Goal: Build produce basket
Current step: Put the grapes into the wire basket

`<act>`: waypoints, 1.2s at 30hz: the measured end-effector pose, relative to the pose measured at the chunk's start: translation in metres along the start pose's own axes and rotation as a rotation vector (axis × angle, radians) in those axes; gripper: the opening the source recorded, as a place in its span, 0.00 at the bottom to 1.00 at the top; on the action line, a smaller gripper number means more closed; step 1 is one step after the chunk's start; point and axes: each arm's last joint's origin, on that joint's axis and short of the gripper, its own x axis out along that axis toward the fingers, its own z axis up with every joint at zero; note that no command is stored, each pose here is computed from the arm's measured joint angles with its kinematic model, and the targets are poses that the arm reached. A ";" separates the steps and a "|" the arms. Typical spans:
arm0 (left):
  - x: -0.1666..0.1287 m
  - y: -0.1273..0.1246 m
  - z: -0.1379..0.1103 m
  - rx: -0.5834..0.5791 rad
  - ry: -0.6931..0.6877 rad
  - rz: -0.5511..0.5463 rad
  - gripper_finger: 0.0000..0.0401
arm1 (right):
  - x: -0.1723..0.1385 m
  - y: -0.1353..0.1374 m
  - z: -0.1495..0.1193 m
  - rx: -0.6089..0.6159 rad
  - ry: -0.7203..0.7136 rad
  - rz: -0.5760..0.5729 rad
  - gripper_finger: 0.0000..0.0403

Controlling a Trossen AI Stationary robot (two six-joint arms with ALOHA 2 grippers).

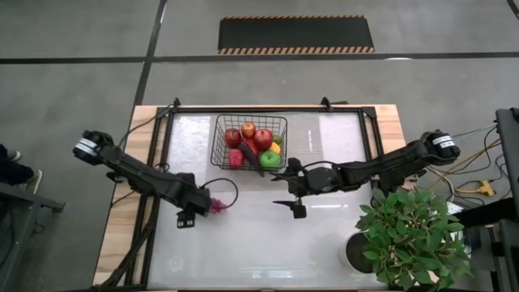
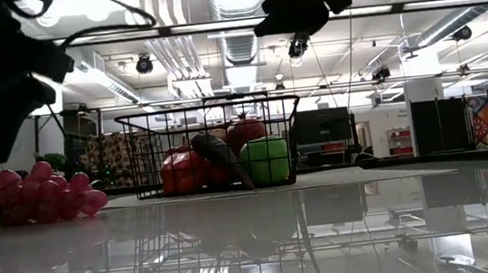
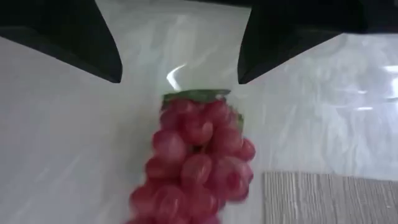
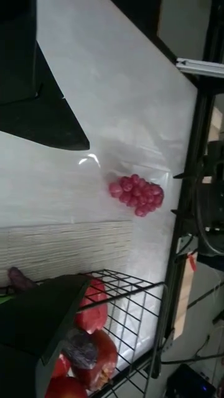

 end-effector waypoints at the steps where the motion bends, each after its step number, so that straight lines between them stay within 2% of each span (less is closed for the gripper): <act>1: 0.003 0.000 0.000 0.016 0.013 0.007 0.74 | 0.000 0.000 -0.001 -0.001 0.006 0.000 0.81; 6: 0.006 -0.002 0.003 0.038 0.011 0.005 0.69 | 0.001 0.000 -0.001 -0.001 0.006 0.000 0.81; 11: 0.001 -0.006 0.011 0.044 -0.123 -0.054 0.68 | 0.002 0.000 -0.002 -0.002 0.010 -0.007 0.81; 15: 0.004 -0.008 0.016 0.076 -0.199 -0.057 0.68 | 0.003 0.000 -0.003 -0.003 0.015 -0.006 0.81; 21: 0.012 -0.006 0.012 0.085 -0.162 -0.036 0.68 | 0.003 0.000 -0.003 -0.003 0.016 -0.006 0.81; 36: 0.025 -0.002 0.008 0.057 -0.177 0.012 0.67 | 0.003 0.000 -0.003 -0.003 0.016 -0.006 0.81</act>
